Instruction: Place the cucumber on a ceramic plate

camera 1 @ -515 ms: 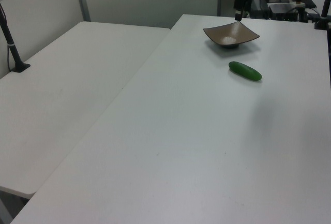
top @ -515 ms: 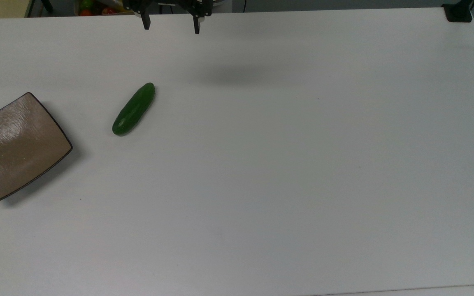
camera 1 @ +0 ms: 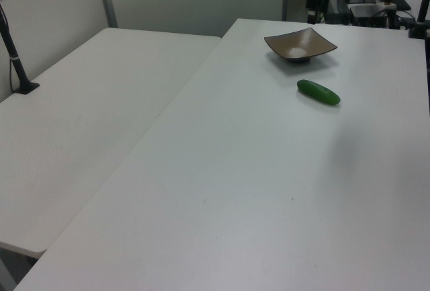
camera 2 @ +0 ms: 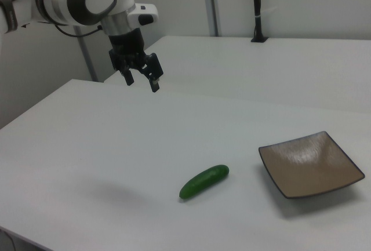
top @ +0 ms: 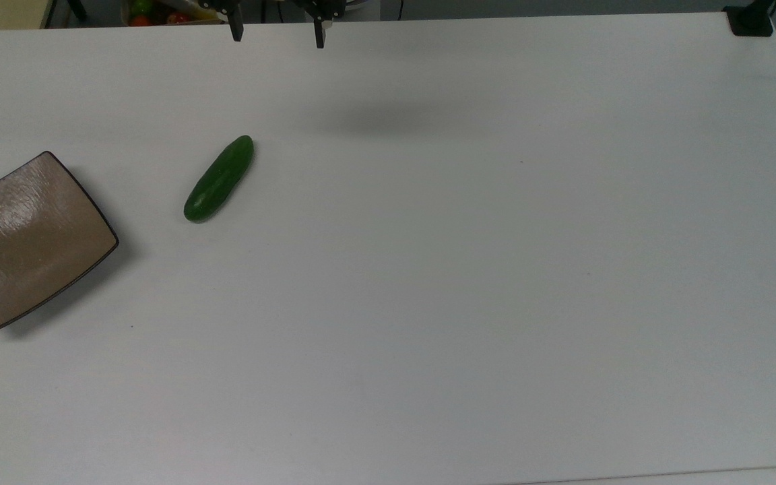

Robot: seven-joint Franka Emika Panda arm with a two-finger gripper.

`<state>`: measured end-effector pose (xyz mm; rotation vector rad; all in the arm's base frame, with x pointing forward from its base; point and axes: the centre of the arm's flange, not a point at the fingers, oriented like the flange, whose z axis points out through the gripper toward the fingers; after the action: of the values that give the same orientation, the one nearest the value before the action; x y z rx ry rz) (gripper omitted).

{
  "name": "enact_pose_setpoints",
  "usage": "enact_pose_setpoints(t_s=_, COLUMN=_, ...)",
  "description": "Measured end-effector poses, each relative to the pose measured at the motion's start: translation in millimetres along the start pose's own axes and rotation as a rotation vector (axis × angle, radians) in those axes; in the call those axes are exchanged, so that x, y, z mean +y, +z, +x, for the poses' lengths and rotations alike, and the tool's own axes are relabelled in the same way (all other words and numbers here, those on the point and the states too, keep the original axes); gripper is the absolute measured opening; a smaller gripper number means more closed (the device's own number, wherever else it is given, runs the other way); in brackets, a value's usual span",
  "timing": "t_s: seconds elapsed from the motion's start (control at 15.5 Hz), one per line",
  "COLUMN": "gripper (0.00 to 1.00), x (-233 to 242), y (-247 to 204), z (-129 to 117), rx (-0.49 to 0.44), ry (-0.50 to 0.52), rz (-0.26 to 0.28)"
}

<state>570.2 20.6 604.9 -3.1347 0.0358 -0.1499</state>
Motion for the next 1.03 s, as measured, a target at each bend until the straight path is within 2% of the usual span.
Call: enact_pose_setpoints(t_s=1.03, gripper=1.0, x=20.1, y=-14.6, z=-7.8, rx=0.008, ry=0.035, rz=-0.005)
